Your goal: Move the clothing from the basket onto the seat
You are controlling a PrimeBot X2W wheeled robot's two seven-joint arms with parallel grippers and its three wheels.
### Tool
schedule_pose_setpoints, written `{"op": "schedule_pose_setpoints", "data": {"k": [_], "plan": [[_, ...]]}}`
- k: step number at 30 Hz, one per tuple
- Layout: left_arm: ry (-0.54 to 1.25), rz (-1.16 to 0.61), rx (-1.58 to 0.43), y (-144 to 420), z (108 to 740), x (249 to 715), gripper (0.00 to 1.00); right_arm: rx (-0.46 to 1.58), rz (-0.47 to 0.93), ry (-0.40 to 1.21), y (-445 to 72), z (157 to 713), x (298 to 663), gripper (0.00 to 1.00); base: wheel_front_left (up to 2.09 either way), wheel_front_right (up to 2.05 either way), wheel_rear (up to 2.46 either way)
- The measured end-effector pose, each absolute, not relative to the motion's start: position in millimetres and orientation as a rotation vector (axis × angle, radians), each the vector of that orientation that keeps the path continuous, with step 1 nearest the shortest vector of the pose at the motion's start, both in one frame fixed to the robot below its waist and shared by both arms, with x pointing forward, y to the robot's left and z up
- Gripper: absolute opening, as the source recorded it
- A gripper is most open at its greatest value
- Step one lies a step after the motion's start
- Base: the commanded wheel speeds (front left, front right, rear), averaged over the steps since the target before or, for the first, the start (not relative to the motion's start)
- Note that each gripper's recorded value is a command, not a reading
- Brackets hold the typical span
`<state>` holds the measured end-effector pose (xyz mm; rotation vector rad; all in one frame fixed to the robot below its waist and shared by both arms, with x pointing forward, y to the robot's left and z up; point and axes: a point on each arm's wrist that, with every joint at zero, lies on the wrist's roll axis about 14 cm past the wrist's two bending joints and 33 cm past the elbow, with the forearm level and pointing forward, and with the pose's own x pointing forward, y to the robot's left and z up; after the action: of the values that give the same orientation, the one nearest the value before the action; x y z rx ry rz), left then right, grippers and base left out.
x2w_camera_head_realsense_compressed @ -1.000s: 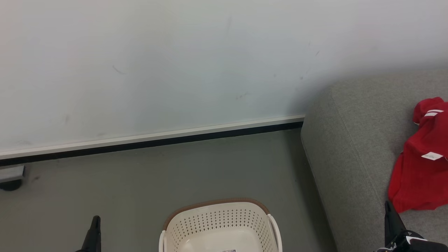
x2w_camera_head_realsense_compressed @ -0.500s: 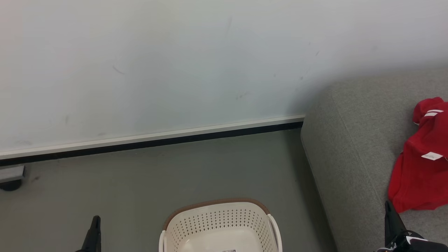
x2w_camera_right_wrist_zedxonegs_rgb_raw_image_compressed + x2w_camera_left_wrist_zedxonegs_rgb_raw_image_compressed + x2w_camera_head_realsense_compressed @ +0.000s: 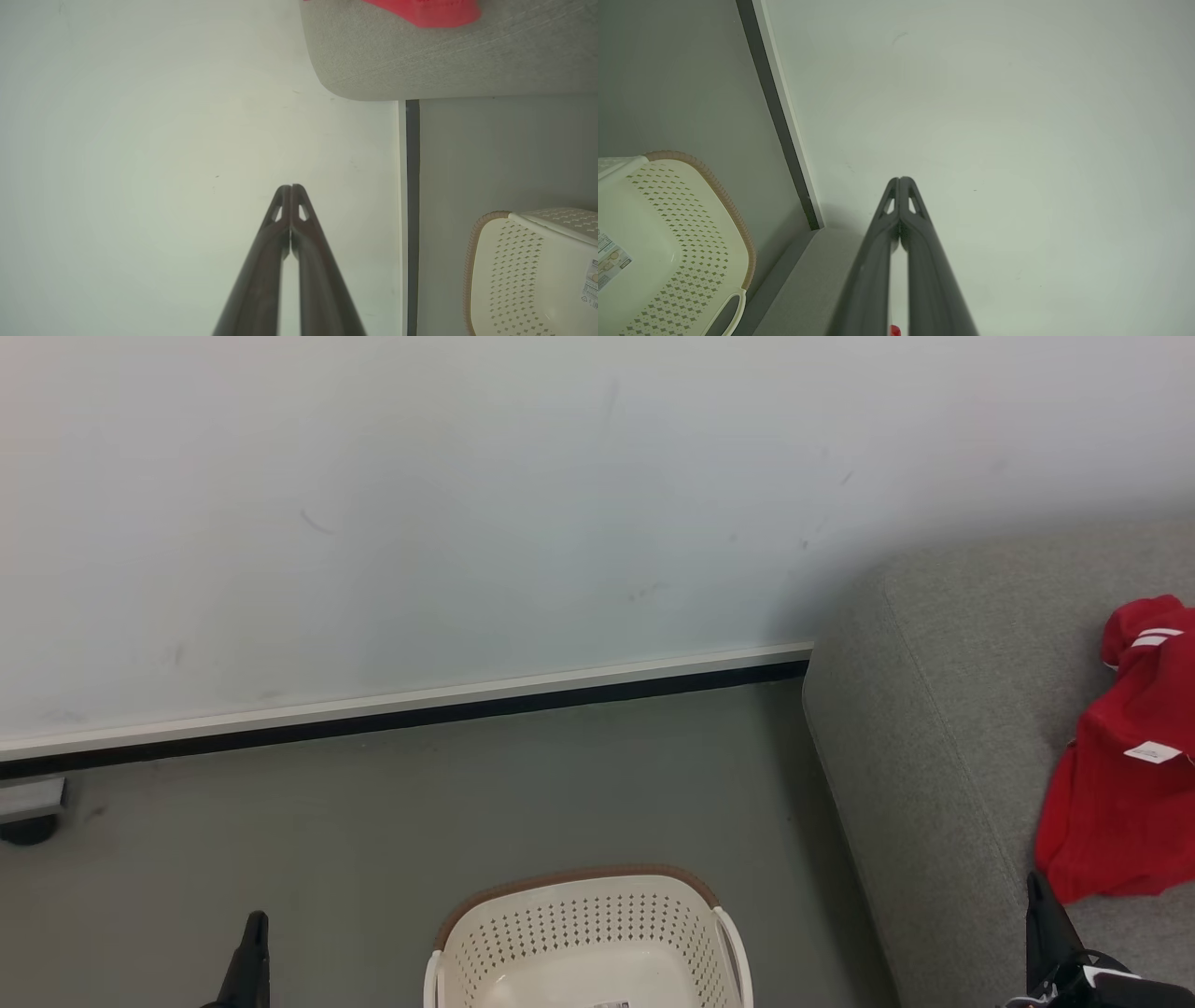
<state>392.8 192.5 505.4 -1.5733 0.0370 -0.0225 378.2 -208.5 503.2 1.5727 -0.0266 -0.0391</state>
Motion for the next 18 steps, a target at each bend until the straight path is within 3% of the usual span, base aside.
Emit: {"op": "schedule_pose_setpoints", "data": {"k": [18], "plan": [[0.037,-0.022,-1.573,192.5,505.3,392.8,0.0,1.573,-0.04,-0.027,-208.6,503.2,378.2,0.0,0.0,0.0,0.0]]}}
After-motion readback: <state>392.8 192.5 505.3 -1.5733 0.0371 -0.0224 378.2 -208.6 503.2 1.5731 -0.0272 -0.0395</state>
